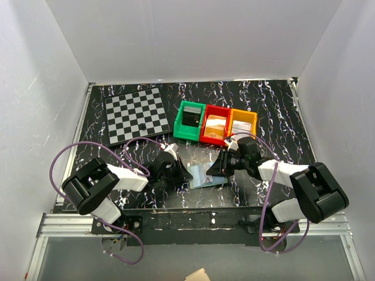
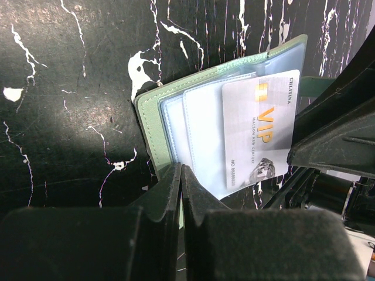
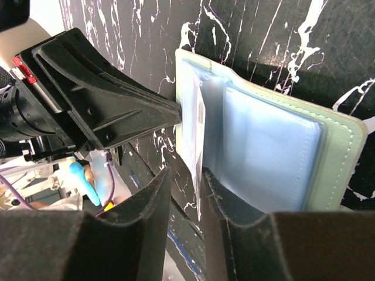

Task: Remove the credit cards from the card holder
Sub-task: Remove the credit card from the card holder.

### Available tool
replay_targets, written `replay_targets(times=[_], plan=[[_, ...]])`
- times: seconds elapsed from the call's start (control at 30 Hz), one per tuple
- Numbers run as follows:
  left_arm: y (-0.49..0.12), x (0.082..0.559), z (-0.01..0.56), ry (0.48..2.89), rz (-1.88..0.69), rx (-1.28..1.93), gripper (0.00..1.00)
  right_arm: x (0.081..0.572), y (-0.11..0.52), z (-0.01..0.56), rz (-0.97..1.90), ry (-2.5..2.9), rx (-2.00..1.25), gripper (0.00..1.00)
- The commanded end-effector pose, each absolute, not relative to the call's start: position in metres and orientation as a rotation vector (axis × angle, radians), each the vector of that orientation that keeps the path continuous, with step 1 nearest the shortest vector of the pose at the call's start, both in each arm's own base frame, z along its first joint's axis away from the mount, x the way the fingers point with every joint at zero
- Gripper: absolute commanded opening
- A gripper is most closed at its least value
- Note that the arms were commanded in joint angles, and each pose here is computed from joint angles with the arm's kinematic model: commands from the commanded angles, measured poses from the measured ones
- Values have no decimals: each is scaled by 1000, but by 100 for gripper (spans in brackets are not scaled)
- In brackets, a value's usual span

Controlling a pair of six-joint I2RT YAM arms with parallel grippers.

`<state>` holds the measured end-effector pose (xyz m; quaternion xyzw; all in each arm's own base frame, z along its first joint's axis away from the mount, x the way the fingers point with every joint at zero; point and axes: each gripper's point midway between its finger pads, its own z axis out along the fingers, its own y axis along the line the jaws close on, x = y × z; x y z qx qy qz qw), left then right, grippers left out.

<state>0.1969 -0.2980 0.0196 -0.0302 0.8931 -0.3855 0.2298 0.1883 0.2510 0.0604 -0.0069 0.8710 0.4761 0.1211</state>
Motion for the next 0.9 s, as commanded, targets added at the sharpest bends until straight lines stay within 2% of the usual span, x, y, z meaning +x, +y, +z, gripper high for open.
replay_targets(times=[0.0,0.2,0.27,0.47,0.87], plan=[[-276,176,-15,2596,-924,-53,0,190,254,66,1430,2511,-55,36],[-278,177,-13,2587,-936,-46,0,190,255,64,1437,2519,-50,36],[-280,177,-9,2576,-954,-36,0,190,256,63,1439,2526,-49,33],[-286,181,10,2518,-1010,-22,0,191,255,62,1427,2525,-42,13],[-290,190,53,2398,-1072,-11,1,191,254,62,1422,2524,-44,6]])
